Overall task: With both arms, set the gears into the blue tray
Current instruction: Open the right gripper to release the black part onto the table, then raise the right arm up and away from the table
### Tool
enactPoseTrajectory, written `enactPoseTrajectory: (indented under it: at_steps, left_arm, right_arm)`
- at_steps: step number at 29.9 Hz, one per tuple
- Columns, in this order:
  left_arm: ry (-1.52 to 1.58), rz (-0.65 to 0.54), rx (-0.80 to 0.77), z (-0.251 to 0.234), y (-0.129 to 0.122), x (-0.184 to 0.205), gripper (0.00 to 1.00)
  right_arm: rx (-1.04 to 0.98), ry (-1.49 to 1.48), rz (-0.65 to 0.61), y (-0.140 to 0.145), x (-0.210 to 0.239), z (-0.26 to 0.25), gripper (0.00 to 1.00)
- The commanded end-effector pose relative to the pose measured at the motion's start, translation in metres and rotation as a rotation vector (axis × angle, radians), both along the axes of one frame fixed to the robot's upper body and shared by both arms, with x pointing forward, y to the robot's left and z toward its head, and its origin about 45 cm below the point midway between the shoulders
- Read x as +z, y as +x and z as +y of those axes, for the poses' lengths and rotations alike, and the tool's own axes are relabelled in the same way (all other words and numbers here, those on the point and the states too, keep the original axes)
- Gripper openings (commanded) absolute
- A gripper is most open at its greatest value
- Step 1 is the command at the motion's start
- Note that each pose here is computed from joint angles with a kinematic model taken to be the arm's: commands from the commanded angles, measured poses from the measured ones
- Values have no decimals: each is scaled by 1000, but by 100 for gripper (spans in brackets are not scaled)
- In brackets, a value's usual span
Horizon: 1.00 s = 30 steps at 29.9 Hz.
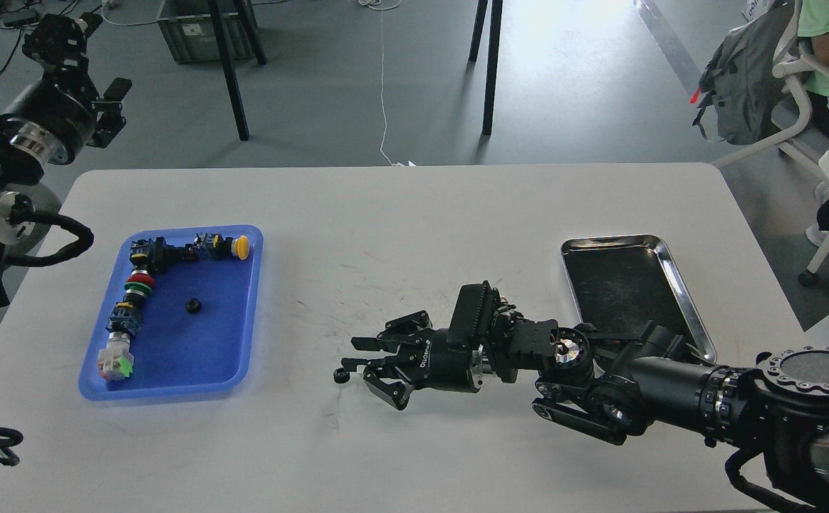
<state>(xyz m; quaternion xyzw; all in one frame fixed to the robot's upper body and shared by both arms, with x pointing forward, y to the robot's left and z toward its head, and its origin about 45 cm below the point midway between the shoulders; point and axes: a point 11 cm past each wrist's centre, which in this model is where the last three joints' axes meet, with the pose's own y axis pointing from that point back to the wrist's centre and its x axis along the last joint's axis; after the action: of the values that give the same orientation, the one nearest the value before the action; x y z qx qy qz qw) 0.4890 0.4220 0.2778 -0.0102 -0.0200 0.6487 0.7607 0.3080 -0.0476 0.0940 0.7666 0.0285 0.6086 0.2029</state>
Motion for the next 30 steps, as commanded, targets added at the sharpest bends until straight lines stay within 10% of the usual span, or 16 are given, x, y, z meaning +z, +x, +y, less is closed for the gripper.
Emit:
enactPoseTrajectory:
  at_steps: [1,23,30]
  left_arm:
    - [1,6,-8,-4,1,-3,98]
    - [85,75,-102,-34,2,-25,98]
    - [132,91,-130,-40,3,-26,98]
  right_arm:
    - [-13,13,-3,5,5,1,49]
    - [-308,389,51,113,159,27,71]
    - [-539,531,114,160,200,-41,71]
